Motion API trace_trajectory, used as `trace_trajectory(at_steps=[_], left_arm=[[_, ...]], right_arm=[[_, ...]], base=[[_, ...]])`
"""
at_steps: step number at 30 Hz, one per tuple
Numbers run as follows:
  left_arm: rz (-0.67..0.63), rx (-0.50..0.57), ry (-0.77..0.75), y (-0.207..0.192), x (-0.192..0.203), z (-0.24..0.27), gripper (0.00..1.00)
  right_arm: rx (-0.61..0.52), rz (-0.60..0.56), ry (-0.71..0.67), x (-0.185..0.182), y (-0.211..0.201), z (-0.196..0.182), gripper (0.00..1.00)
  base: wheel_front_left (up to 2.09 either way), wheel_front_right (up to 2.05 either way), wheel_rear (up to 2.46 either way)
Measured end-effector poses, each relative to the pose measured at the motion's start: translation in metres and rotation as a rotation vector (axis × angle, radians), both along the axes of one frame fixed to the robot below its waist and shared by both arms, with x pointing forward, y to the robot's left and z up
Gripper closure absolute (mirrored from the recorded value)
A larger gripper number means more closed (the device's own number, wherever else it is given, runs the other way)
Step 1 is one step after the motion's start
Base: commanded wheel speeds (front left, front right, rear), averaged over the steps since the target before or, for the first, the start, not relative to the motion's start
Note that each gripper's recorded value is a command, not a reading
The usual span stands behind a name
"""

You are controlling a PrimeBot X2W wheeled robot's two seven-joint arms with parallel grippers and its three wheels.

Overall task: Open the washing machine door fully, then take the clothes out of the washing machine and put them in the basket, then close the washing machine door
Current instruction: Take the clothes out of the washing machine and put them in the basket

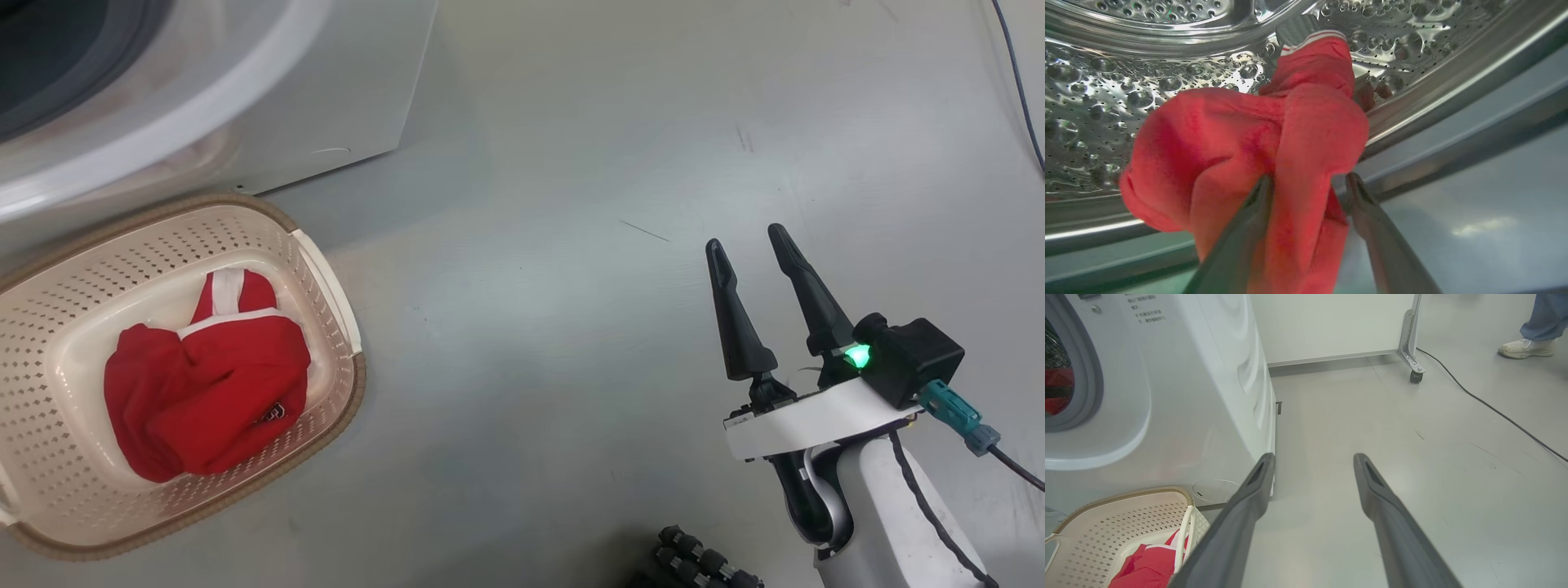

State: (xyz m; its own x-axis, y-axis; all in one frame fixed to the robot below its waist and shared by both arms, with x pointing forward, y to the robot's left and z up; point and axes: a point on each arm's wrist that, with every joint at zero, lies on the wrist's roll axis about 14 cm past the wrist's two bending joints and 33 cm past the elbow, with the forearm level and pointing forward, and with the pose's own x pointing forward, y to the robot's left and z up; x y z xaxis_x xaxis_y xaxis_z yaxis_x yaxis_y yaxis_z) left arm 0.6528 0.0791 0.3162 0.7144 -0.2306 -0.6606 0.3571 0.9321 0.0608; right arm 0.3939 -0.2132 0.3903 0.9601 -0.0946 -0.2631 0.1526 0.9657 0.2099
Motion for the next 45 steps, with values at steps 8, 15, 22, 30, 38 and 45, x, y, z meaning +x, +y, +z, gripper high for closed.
trace_trajectory(at_steps=[8, 15, 22, 30, 38, 45], left_arm=[[0.013, 0.042, -0.031, 0.006, 0.01, 0.007, 1.0], [0.029, 0.063, -0.092, 0.013, 0.014, 0.016, 1.0], [0.035, 0.03, -0.189, 0.01, 0.018, 0.036, 1.0], [0.075, -0.1, -0.342, 0.001, 0.021, 0.074, 1.0], [0.127, -0.248, -0.493, -0.002, 0.012, 0.112, 1.0], [0.167, -0.345, -0.644, 0.004, -0.004, 0.146, 1.0]], right_arm=[[0.004, -0.004, 0.005, 0.001, -0.001, -0.002, 0.0], [0.006, -0.004, -0.001, 0.004, -0.002, -0.002, 0.0], [0.004, 0.006, -0.043, 0.016, 0.0, 0.005, 0.0], [0.007, 0.029, -0.063, 0.023, 0.006, 0.008, 0.0], [0.007, 0.064, -0.09, 0.031, 0.017, 0.015, 0.0], [-0.008, 0.103, -0.117, 0.035, 0.023, 0.023, 0.0]], base=[[0.0, 0.0, 0.0], [0.0, 0.0, 0.0], [0.0, 0.0, 0.0], [0.0, 0.0, 0.0], [0.0, 0.0, 0.0], [0.0, 0.0, 0.0]])
